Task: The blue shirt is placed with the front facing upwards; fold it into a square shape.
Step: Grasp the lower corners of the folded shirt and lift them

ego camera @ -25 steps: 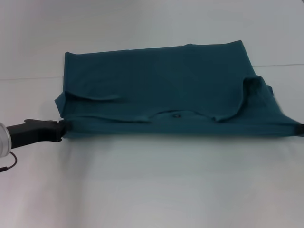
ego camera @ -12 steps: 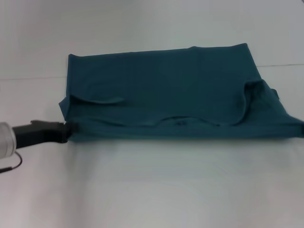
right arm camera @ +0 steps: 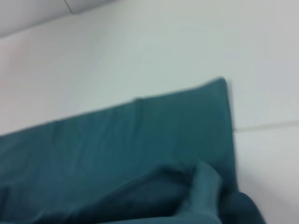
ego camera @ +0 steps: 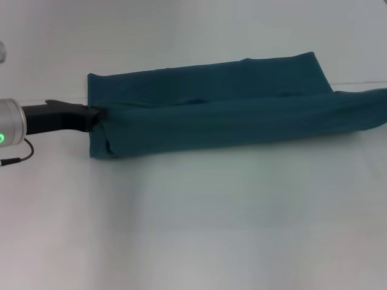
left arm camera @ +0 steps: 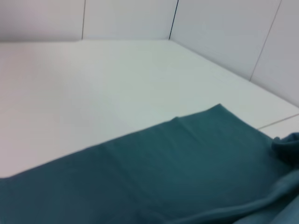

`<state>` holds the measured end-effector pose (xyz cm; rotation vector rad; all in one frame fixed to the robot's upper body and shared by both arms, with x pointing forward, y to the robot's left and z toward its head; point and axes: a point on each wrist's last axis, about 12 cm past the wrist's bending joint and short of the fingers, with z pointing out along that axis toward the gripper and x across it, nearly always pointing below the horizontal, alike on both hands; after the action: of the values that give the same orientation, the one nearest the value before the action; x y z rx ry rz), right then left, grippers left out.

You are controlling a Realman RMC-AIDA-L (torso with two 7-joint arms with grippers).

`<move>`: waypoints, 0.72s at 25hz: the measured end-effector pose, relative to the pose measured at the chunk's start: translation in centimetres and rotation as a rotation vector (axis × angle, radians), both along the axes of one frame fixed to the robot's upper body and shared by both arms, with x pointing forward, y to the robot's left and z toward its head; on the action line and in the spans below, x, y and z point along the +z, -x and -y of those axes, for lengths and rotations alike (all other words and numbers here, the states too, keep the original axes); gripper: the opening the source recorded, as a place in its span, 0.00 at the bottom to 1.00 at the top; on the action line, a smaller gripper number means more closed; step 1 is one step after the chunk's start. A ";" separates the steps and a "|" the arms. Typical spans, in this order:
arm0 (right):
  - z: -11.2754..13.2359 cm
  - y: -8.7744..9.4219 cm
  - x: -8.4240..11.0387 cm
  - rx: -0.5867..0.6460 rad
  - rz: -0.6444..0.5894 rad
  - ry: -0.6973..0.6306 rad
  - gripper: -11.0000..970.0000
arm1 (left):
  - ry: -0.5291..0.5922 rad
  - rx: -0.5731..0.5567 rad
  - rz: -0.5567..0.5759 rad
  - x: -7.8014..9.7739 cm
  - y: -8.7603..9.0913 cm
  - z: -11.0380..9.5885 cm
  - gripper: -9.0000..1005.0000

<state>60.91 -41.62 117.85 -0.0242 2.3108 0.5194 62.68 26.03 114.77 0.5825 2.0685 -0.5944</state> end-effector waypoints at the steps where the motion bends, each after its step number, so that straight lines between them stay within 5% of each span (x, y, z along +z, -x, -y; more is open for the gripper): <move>1: -0.2 0.1 0.4 0.014 0.003 -0.005 0.07 | 0.001 -0.003 0.002 0.2 0.1 -0.1 0.03; 6: -1.2 2.5 -0.1 0.083 -0.039 -0.042 0.07 | 0.011 -0.009 -0.022 -0.6 2.1 -0.9 0.03; 13: -1.3 7.0 -3.4 0.106 -0.114 -0.063 0.07 | 0.017 -0.010 -0.066 -2.3 5.4 -2.3 0.03; 18: -0.5 8.9 -4.6 0.087 -0.136 -0.075 0.07 | 0.036 -0.020 -0.086 -2.0 7.0 -3.5 0.03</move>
<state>51.96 -41.12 113.28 -0.0547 2.4286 0.6696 55.67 29.54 112.82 0.5667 2.1296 -0.6774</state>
